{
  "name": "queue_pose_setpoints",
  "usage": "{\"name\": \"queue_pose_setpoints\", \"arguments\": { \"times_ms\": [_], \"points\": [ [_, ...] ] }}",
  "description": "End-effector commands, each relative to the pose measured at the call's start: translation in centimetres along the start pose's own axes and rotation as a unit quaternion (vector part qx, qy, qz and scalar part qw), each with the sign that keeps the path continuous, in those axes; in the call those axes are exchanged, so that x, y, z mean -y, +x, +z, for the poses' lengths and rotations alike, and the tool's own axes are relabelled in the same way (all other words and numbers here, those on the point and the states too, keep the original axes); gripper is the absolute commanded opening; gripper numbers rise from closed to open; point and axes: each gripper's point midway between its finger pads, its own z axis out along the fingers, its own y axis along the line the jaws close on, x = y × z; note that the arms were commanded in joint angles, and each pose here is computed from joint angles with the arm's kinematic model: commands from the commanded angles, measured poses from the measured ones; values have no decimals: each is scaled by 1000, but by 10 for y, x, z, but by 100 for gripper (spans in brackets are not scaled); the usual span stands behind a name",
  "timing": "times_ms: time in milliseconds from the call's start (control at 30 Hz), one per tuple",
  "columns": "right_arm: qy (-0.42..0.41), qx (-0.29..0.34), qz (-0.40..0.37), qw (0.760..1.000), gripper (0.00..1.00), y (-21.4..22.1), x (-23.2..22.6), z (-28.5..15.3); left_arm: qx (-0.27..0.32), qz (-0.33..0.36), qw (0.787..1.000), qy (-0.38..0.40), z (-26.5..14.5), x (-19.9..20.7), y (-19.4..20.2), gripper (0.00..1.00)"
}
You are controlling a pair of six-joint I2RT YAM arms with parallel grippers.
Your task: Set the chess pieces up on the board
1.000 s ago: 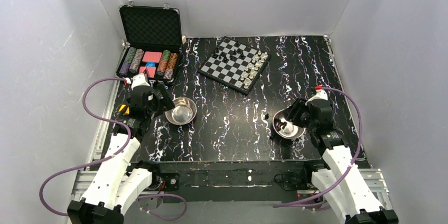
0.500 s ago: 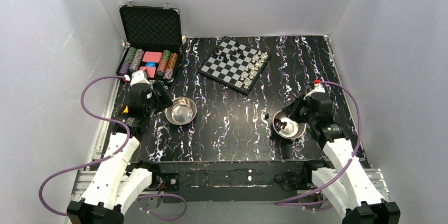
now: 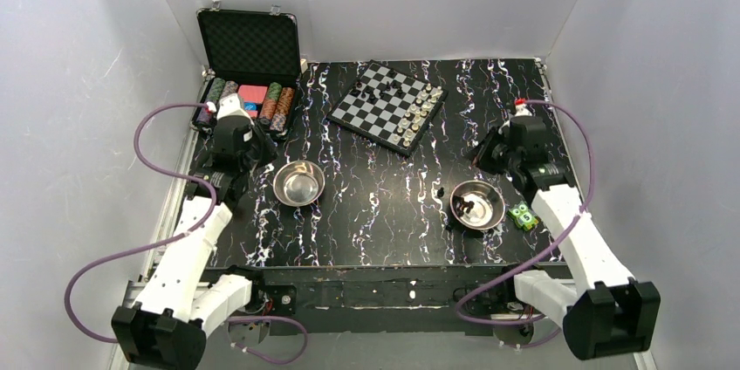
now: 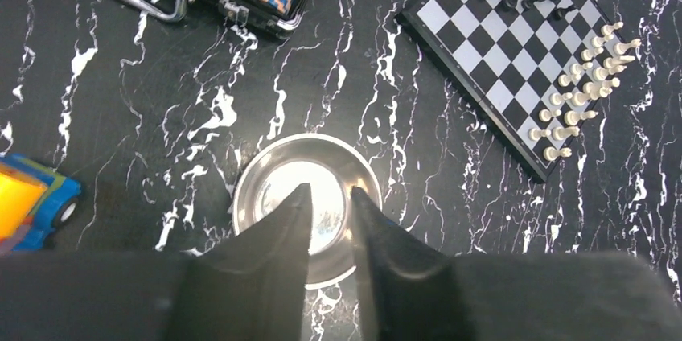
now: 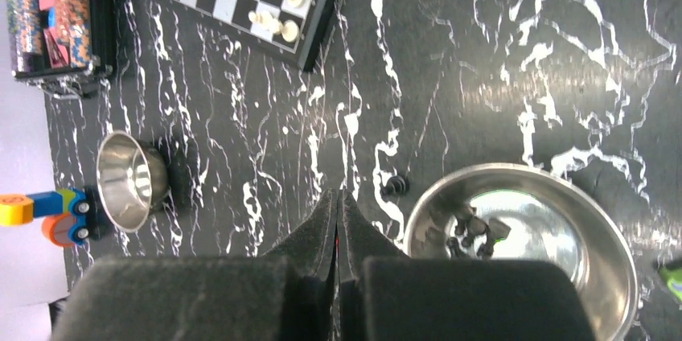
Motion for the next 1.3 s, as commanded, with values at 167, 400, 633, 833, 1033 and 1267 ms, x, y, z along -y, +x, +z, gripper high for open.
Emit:
{"name": "queue_pose_setpoints", "arguments": {
  "times_ms": [167, 400, 633, 833, 1033, 1267],
  "points": [
    [-3, 15, 11, 1000, 1, -91, -24, 44, 0, -3, 999, 43, 40, 45, -39, 0],
    [20, -5, 73, 997, 1, -156, 0, 117, -36, 29, 996, 82, 106, 79, -43, 0],
    [29, 6, 83, 996, 1, -208, 29, 186, -80, 35, 993, 82, 186, 99, -32, 0],
    [20, 15, 98, 995, 1, -236, 40, 234, -89, 17, 992, 90, 239, 112, -23, 0],
    [-3, 17, 164, 986, 1, -236, 53, 274, -82, -5, 993, 86, 279, 116, -15, 0],
    [-32, 2, 234, 972, 1, -228, 59, 310, -74, -31, 996, 37, 322, 104, -5, 0]
  ]
}}
